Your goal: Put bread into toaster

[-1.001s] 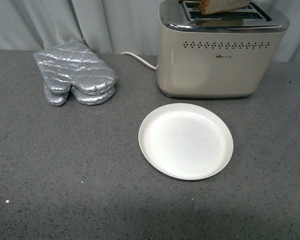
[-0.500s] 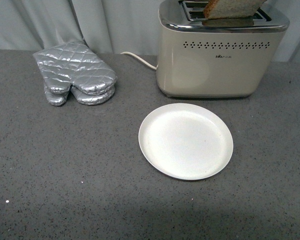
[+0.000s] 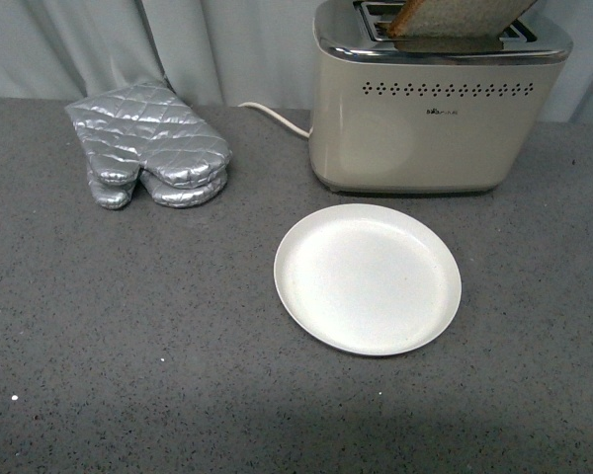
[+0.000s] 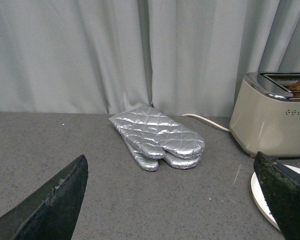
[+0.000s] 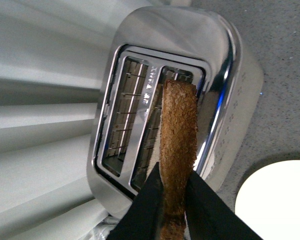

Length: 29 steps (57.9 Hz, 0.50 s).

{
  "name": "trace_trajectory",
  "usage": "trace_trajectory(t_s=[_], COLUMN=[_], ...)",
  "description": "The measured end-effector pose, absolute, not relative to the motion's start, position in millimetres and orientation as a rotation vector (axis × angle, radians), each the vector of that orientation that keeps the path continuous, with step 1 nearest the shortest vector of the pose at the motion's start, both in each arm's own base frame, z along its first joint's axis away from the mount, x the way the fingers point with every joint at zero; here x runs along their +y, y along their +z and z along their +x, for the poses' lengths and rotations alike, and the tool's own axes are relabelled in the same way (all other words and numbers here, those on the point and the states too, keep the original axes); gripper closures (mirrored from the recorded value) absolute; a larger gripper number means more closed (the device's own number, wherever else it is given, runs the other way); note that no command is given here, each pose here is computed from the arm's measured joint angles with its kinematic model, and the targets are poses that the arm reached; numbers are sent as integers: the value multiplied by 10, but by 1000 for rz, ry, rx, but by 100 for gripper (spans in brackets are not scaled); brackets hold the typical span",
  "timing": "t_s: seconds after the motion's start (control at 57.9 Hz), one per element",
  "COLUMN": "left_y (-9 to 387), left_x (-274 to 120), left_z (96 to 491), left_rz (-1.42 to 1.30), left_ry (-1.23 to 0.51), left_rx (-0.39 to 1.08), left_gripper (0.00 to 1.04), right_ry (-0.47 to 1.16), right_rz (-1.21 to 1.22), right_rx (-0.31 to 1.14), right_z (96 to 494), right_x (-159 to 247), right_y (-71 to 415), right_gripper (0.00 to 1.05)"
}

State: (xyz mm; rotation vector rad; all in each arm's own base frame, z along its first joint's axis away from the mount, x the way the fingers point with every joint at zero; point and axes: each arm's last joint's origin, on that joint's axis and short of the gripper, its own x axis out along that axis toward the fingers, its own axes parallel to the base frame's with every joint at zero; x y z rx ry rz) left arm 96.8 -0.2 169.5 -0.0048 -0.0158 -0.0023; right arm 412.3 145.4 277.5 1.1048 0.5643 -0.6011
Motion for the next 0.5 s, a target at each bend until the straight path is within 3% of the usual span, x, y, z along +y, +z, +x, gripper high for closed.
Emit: trace_trajectory(t_s=[0.207, 0.397, 0.5], left_y=[1695, 1695, 1695], left_x=[-2, -2, -2], left_z=[968, 968, 968], left_rz=[-5, -5, -5], left_ry=[-2, -3, -2], left_rx=[-16, -16, -16], left_gripper=[7, 7, 7], right_ry=[-520, -438, -397], right_rz=[1110, 1069, 1005], right_rx=[516, 431, 368], right_z=[4034, 3876, 3761], right_x=[1434, 1301, 1173], right_y=[2987, 3146, 3207], right_gripper=[38, 8, 10])
